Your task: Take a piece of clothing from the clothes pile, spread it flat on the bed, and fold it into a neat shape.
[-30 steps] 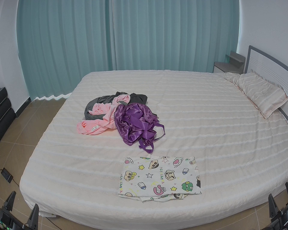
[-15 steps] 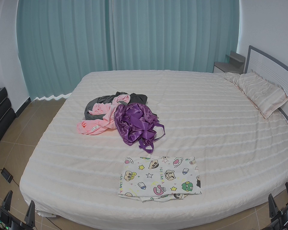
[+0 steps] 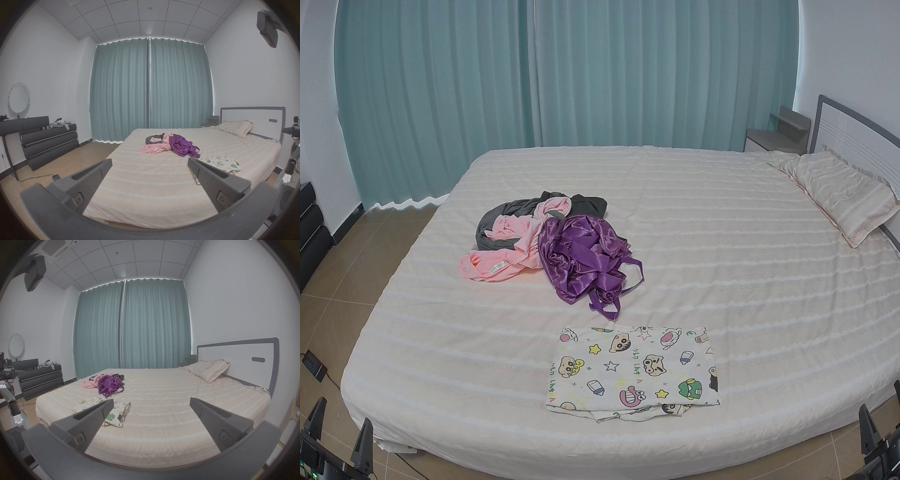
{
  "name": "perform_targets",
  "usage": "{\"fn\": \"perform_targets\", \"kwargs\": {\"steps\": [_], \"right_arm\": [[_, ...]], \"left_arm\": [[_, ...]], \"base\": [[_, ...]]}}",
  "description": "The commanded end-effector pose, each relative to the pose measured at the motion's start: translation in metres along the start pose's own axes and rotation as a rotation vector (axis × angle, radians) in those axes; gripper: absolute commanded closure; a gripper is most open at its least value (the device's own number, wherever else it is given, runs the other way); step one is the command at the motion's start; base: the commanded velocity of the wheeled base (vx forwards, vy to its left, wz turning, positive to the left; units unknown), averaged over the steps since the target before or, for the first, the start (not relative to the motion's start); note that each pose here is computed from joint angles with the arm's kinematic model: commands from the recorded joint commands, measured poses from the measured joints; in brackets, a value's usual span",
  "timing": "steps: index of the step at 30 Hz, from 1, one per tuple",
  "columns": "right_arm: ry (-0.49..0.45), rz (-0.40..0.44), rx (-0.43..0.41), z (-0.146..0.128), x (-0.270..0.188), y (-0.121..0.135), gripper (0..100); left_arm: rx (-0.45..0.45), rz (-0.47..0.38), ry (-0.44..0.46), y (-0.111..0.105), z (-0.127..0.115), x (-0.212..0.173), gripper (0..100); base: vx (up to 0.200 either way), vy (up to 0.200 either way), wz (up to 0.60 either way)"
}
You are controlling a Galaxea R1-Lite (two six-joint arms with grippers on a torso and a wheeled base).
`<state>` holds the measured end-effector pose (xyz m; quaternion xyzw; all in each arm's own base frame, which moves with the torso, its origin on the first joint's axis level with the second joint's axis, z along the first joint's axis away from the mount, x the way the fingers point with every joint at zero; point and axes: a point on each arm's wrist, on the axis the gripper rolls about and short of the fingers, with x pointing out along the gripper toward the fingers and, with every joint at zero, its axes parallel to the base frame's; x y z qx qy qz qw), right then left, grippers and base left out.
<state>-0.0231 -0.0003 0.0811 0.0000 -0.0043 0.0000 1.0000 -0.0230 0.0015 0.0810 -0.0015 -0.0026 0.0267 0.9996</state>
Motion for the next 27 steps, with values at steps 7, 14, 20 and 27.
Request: {"fn": "perform_targets", "kwargs": {"steps": [7, 14, 20, 27], "right_arm": [[0.004, 0.000, 0.000, -0.0052, 0.0003, 0.0000, 0], [0.005, 0.002, 0.000, -0.0053, 0.0003, 0.0000, 0], [0.005, 0.000, 0.000, -0.0053, 0.0003, 0.0000, 0], [0.004, 0.003, 0.000, -0.0052, 0.0003, -0.0001, 0]], "left_arm": [[0.000, 0.000, 0.002, 0.0000, -0.0052, 0.0002, 0], [0.000, 0.000, 0.002, 0.0000, -0.0052, 0.0002, 0], [0.000, 0.000, 0.002, 0.0000, -0.0052, 0.0002, 0], [0.000, 0.000, 0.002, 0.0000, -0.0052, 0.0002, 0]], "base": [[0.000, 0.000, 0.00], [0.000, 0.000, 0.00], [0.000, 0.000, 0.00], [0.000, 0.000, 0.00]]}}
